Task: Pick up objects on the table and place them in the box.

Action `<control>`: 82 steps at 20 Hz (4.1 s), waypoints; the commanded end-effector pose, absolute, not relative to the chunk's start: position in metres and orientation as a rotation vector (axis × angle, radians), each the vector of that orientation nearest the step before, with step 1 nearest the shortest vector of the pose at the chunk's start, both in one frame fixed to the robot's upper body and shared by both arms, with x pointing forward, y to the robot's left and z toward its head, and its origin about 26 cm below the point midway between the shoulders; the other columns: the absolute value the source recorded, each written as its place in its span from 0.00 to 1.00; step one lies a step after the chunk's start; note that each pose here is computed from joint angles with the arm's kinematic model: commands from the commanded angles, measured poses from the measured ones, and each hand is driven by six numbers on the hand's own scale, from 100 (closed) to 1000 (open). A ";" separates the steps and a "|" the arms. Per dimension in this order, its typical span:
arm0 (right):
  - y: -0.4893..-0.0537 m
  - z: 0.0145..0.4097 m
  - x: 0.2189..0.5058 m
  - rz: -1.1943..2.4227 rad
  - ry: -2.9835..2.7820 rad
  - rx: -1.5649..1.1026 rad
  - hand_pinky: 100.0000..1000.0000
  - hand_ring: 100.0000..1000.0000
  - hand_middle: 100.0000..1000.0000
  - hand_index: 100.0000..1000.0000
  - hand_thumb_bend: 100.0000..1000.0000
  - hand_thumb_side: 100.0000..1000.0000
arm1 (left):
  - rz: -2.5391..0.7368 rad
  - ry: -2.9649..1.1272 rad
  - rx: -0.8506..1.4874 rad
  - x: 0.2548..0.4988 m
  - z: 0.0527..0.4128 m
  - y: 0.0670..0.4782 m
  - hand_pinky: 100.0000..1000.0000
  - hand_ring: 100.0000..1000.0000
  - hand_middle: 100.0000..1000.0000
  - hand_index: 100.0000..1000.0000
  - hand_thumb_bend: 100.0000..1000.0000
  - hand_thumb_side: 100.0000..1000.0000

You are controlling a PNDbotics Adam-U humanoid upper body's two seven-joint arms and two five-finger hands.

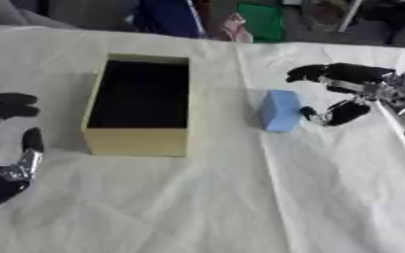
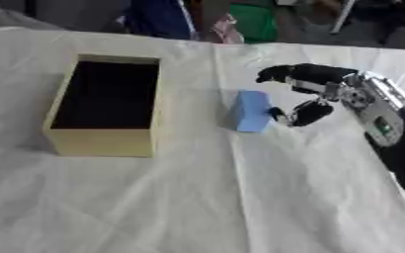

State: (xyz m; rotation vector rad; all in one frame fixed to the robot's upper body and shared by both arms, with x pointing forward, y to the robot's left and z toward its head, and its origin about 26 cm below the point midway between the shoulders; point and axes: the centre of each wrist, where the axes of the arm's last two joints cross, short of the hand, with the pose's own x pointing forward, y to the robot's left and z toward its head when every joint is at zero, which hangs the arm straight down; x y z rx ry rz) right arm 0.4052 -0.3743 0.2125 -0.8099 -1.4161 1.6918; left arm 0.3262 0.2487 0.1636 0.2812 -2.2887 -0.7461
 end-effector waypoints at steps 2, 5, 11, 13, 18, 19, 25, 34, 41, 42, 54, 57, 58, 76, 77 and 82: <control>-0.381 0.222 0.406 1.691 -1.411 -0.844 0.92 1.00 0.98 1.00 0.00 0.23 | -0.765 -2.302 0.295 0.325 0.169 0.251 0.83 0.71 0.71 0.68 0.00 0.18; -0.381 0.227 0.403 1.700 -1.422 -0.841 0.92 1.00 0.97 1.00 0.00 0.23 | -0.765 -2.301 0.296 0.325 0.169 0.252 0.83 0.71 0.71 0.68 0.00 0.18; -0.377 0.248 0.389 1.717 -1.482 -0.839 0.92 1.00 0.96 1.00 0.00 0.22 | -0.767 -2.299 0.300 0.325 0.170 0.252 0.83 0.71 0.71 0.68 0.00 0.18; -0.374 0.254 0.384 1.725 -1.508 -0.833 0.92 1.00 0.96 1.00 0.00 0.22 | -0.767 -2.299 0.302 0.325 0.170 0.253 0.83 0.71 0.71 0.68 0.00 0.18; -0.361 0.254 0.379 1.764 -1.526 -0.767 0.92 1.00 0.97 1.00 0.00 0.22 | -0.767 -2.301 0.299 0.326 0.170 0.252 0.83 0.72 0.71 0.68 0.00 0.18; -0.357 0.252 0.380 1.783 -1.515 -0.756 0.92 1.00 0.99 1.00 0.00 0.23 | -0.767 -2.302 0.298 0.326 0.170 0.252 0.83 0.72 0.71 0.68 0.00 0.18; -0.341 0.234 0.390 1.848 -1.458 -0.737 0.92 1.00 1.00 1.00 0.00 0.25 | -0.765 -2.306 0.293 0.325 0.171 0.251 0.82 0.72 0.71 0.68 0.00 0.18; -0.339 0.222 0.407 1.824 -1.459 -0.839 0.89 1.00 0.97 1.00 0.00 0.24 | -0.764 -2.305 0.288 0.325 0.170 0.251 0.82 0.72 0.71 0.68 0.00 0.18; -0.337 0.212 0.411 1.886 -1.478 -1.012 0.82 0.95 0.81 0.92 0.00 0.32 | -0.764 -2.302 0.287 0.325 0.169 0.250 0.82 0.72 0.72 0.68 0.00 0.18; -0.336 0.211 0.411 1.904 -1.471 -1.027 0.82 0.95 0.82 0.93 0.00 0.33 | -0.764 -2.302 0.286 0.325 0.169 0.250 0.82 0.72 0.72 0.68 0.00 0.18; -0.332 0.208 0.411 1.927 -1.558 -1.121 0.67 0.59 0.34 0.40 0.00 0.21 | -0.761 -2.299 0.284 0.325 0.169 0.250 0.82 0.72 0.72 0.68 0.00 0.18; -0.333 0.211 0.409 1.884 -1.647 -1.157 0.65 0.56 0.31 0.36 0.00 0.17 | -0.761 -2.299 0.283 0.325 0.169 0.250 0.82 0.72 0.72 0.68 0.00 0.18; -0.333 0.213 0.409 1.863 -1.679 -1.168 0.65 0.55 0.30 0.36 0.00 0.16 | -0.760 -2.299 0.283 0.325 0.169 0.250 0.82 0.72 0.72 0.68 0.00 0.18; -0.284 0.310 0.403 1.732 -2.156 -1.224 0.64 0.49 0.27 0.34 0.00 0.10 | -0.776 -2.304 0.262 0.325 0.170 0.248 0.82 0.72 0.72 0.68 0.00 0.18; -0.279 0.311 0.407 1.734 -2.170 -1.208 0.64 0.49 0.26 0.34 0.00 0.10 | -0.778 -2.307 0.258 0.325 0.170 0.247 0.82 0.72 0.72 0.68 0.00 0.18; -0.247 0.312 0.424 1.759 -2.231 -1.104 0.64 0.48 0.26 0.34 0.00 0.09 | -0.782 -2.325 0.232 0.325 0.172 0.243 0.82 0.72 0.71 0.68 0.00 0.18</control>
